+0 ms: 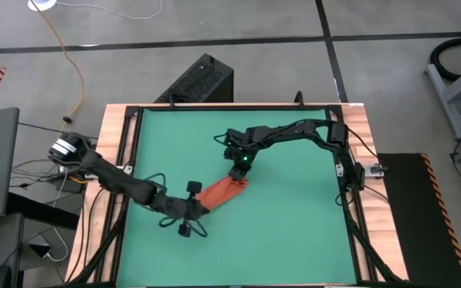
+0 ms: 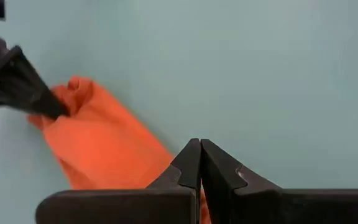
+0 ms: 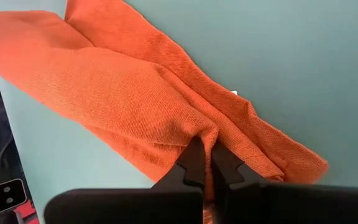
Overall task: Roll towel
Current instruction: Roll the orange towel
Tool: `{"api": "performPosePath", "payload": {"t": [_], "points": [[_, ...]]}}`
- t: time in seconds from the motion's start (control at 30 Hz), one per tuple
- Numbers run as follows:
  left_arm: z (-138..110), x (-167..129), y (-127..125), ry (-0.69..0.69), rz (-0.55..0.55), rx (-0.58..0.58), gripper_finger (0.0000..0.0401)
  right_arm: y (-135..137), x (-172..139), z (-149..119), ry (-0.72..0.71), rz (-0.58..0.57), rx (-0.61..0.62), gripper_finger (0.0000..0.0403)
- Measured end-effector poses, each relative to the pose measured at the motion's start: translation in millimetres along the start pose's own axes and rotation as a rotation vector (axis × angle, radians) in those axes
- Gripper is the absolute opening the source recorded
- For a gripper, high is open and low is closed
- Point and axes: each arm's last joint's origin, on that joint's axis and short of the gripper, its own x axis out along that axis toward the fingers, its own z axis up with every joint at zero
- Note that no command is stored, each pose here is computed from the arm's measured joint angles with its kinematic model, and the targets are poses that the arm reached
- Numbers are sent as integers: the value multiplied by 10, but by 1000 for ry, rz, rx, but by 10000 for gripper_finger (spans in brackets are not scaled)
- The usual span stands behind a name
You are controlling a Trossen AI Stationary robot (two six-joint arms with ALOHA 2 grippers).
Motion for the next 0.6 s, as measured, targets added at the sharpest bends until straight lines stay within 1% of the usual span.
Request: {"api": "performPosePath", "payload": {"t": [0.13,0.3,0.37,0.6], "points": [[6,125,-22,81,64,52,0,11,8,-4,2,0,13,14],[-60,171,14,128,178,73,0,17,13,-7,3,0,15,14],[-95,175,34,141,190,71,0,17,13,-7,3,0,15,14],[-272,180,91,196,219,11,0,17,15,-10,6,0,16,14]]}}
